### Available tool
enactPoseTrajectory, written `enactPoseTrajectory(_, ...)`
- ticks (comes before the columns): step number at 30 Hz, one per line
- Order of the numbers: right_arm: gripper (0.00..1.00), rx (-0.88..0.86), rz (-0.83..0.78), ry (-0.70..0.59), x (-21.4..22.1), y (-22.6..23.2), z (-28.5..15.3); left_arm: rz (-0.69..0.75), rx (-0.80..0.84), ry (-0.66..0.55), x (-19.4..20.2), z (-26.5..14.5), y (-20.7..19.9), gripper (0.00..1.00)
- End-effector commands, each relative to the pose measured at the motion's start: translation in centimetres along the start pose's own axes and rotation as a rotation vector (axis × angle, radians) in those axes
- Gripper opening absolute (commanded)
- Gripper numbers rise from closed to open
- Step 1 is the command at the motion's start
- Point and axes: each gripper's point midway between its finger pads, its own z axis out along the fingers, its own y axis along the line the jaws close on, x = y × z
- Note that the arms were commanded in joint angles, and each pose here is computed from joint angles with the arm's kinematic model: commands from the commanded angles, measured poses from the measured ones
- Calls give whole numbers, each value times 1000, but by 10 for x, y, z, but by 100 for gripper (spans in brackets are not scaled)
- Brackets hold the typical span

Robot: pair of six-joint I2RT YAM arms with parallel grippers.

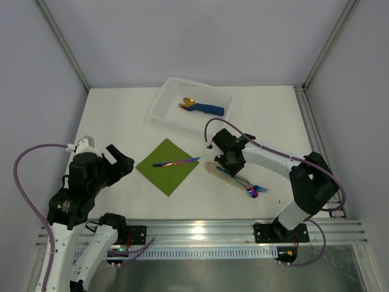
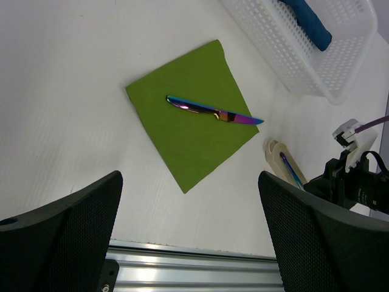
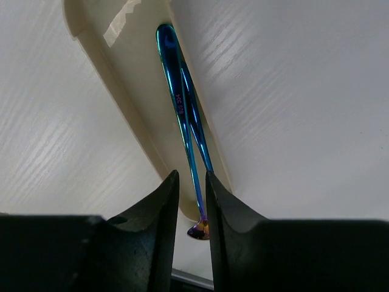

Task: Place the utensils on the paper napkin and roll it up
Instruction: Pick up the utensils from the container.

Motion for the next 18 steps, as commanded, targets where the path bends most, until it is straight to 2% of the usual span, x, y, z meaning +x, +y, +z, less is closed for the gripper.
enactPoseTrajectory(1,27,-21,4,10,4,7,3,13,33,-21,-6,3,-7,94)
enactPoseTrajectory(5,21,-23,-1,39,9,10,10,14,34,-22,-6,2,-8,94)
enactPoseTrajectory(18,22,5,-7,76,12,6,19,21,35,-33,-8,-1,-7,94)
